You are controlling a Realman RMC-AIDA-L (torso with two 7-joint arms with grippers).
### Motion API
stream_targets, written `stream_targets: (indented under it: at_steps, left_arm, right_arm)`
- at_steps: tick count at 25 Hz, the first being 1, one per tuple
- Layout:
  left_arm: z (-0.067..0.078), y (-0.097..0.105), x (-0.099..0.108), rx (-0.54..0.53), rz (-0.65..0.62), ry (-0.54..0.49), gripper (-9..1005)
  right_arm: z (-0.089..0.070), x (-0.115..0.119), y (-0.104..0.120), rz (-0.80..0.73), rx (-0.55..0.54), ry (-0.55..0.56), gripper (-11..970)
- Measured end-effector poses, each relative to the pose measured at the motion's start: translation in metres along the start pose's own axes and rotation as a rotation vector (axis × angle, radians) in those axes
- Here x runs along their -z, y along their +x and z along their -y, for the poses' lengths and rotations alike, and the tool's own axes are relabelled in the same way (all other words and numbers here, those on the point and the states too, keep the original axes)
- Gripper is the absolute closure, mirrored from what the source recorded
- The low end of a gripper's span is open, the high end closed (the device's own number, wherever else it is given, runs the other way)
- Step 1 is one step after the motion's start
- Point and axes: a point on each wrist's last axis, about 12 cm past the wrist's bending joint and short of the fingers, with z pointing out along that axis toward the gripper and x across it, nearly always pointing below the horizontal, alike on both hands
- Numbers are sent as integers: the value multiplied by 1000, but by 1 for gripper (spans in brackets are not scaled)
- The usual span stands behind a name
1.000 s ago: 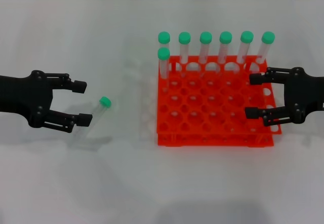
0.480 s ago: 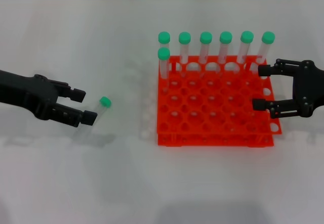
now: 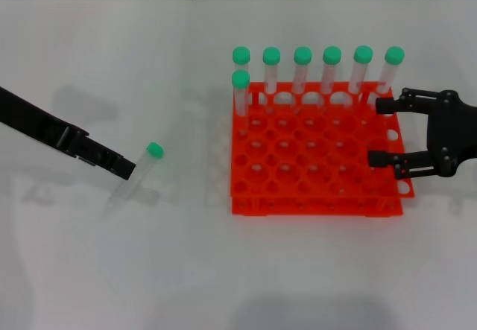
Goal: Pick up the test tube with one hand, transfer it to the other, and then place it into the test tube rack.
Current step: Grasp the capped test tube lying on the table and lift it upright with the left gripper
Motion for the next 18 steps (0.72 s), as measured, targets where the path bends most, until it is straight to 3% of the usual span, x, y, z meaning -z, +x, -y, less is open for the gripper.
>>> stream_targets:
  at_steps: [10, 18]
  left_arm:
    - [4, -22, -23, 89, -166, -265, 126]
    - [10, -28, -49, 81, -231, -324, 190]
  right_arm:
    - [-5, -9, 2, 14, 28, -15, 90]
    - [-6, -11, 2, 17, 27, -17, 91]
